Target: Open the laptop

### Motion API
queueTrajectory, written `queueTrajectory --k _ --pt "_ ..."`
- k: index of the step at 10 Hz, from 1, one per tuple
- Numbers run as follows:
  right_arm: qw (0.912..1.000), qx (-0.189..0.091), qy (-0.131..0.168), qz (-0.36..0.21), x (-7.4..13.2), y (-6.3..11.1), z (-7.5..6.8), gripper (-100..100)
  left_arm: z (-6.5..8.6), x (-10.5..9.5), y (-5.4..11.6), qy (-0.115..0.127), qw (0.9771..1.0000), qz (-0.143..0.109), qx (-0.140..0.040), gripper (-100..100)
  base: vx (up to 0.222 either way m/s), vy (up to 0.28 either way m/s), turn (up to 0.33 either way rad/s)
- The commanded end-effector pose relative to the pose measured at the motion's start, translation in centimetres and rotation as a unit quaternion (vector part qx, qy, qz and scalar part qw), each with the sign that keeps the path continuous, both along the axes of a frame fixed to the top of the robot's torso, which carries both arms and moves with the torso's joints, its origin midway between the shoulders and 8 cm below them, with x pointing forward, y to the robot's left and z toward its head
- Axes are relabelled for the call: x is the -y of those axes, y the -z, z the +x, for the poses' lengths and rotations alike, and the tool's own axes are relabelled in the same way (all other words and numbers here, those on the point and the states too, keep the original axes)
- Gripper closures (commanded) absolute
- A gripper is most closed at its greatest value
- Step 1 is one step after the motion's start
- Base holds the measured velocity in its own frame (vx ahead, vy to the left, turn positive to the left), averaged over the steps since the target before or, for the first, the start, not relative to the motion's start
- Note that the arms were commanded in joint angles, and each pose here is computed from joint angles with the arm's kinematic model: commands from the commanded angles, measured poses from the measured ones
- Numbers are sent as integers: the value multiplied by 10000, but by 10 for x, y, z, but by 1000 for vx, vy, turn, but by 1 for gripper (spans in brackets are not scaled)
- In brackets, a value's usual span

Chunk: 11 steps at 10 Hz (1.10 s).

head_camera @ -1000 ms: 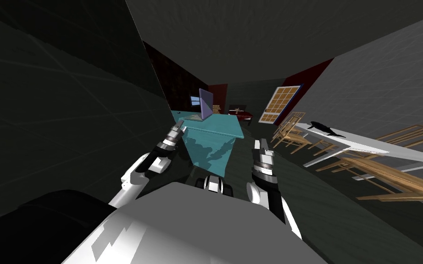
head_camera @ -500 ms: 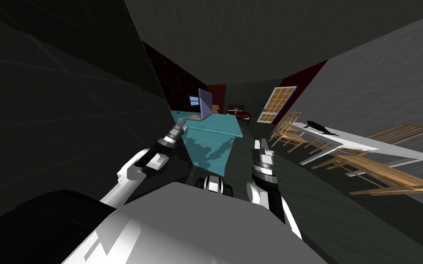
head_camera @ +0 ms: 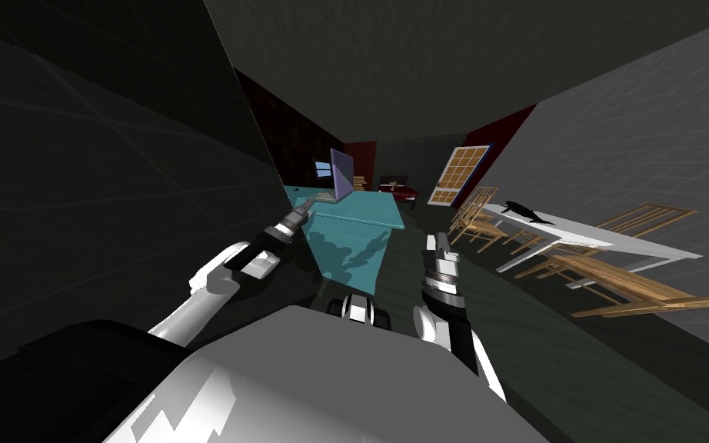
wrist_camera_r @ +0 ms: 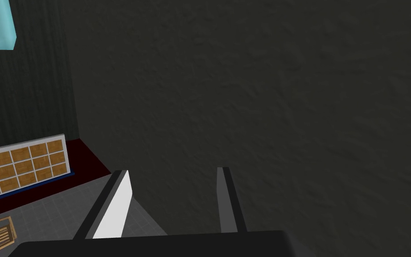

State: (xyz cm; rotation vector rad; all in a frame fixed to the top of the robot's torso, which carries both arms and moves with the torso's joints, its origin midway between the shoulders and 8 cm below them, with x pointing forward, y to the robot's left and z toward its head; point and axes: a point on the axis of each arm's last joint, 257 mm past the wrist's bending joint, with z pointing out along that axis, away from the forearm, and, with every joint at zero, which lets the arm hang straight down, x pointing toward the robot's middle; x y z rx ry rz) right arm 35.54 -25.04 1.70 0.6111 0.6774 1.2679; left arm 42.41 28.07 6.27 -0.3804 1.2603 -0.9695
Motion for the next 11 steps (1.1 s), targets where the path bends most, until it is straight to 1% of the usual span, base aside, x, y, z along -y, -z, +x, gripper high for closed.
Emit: queueTrajectory --k 1,2,3,4,5,6,7,8,9,10,11 --pt "10000 0 0 0 0 0 0 0 9 -7 1 -143 9994 215 -220 -100 -3 6 -94" --pt "10000 0 0 0 0 0 0 0 10 -9 3 -185 9992 217 -270 -100 -1 7 -46" --pt "10000 0 0 0 0 0 0 0 15 -13 2 -263 9984 342 -377 -100 4 7 -95" --pt "10000 0 0 0 0 0 0 0 16 -14 3 -287 9982 342 -403 -100 5 9 -44" --pt "10000 0 0 0 0 0 0 0 20 -18 1 -356 9971 451 -490 -100 7 8 -82" --pt "10000 0 0 0 0 0 0 0 21 -20 3 -394 9968 451 -530 -100 7 8 -53" --pt "10000 0 0 0 0 0 0 0 26 -25 1 -486 9954 542 -631 -100 14 8 -93" --pt "10000 0 0 0 0 0 0 0 26 -26 2 -506 9951 541 -650 -100 13 9 -67" --pt "10000 0 0 0 0 0 0 0 31 -32 0 -599 9935 615 -743 -100 19 10 -123" --pt "10000 0 0 0 0 0 0 0 31 -33 1 -622 9932 615 -764 -100 16 11 -62" --pt "10000 0 0 0 0 0 0 0 35 -39 -1 -722 9915 673 -853 -100 22 7 -105"
